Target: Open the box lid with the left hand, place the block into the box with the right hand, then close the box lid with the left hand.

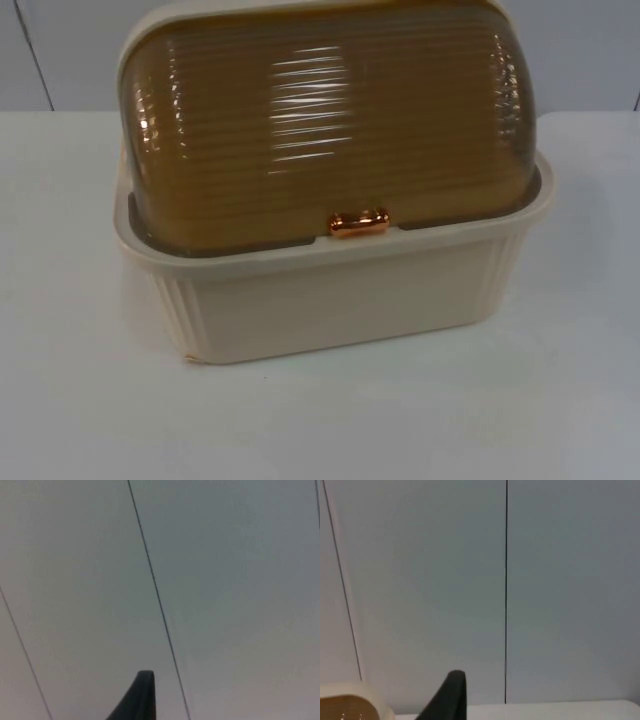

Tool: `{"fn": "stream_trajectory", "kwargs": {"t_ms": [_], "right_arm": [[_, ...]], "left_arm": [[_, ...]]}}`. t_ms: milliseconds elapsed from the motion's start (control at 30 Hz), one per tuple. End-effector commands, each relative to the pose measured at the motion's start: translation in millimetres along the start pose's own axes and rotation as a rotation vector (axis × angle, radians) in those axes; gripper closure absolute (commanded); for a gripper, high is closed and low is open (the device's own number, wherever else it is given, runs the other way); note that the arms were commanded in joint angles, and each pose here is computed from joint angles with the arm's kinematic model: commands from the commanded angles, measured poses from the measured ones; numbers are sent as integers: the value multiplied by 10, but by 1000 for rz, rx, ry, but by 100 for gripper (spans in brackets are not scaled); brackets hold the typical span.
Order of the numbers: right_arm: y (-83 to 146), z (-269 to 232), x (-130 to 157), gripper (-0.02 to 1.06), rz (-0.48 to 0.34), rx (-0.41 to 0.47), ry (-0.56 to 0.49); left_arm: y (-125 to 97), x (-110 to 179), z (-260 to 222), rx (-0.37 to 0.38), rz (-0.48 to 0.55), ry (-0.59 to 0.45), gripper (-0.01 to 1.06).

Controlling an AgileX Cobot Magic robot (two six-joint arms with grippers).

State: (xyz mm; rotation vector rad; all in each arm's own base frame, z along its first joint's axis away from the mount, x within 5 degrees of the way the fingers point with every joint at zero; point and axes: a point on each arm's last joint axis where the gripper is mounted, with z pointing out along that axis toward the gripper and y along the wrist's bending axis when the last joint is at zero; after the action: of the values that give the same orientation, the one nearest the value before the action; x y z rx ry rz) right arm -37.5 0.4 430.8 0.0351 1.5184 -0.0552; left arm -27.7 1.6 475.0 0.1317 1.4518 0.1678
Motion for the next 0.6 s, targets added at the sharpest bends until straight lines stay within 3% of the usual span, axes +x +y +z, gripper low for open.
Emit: {"fn": "stream_trajectory", "kwargs": {"t_ms": [0, 67, 133, 300, 400, 467, 567], "right_arm": [[-5, -87, -20, -1, -19, 6, -32], [-3, -126, -15, -1, -12, -8, -44], [4, -141, -9, -1, 18, -80, -44], [-57, -160, 20, -1, 15, -179, -25], [-79, -169, 52, -1, -7, -193, 2], [-99, -166, 94, -1, -69, -190, 42], [-120, -161, 144, -1, -88, -168, 94]], "left_arm": [[27, 19, -88, 7, -17, -14, 2], [42, 55, -198, 36, -20, -17, 2], [39, 115, -288, 63, -29, 15, 2], [45, 186, -466, 64, -31, 22, 2], [46, 192, -482, 64, -32, 23, 2], [42, 212, -479, 68, -31, 44, 2], [-27, 373, -357, 104, -57, 110, 2]]}}
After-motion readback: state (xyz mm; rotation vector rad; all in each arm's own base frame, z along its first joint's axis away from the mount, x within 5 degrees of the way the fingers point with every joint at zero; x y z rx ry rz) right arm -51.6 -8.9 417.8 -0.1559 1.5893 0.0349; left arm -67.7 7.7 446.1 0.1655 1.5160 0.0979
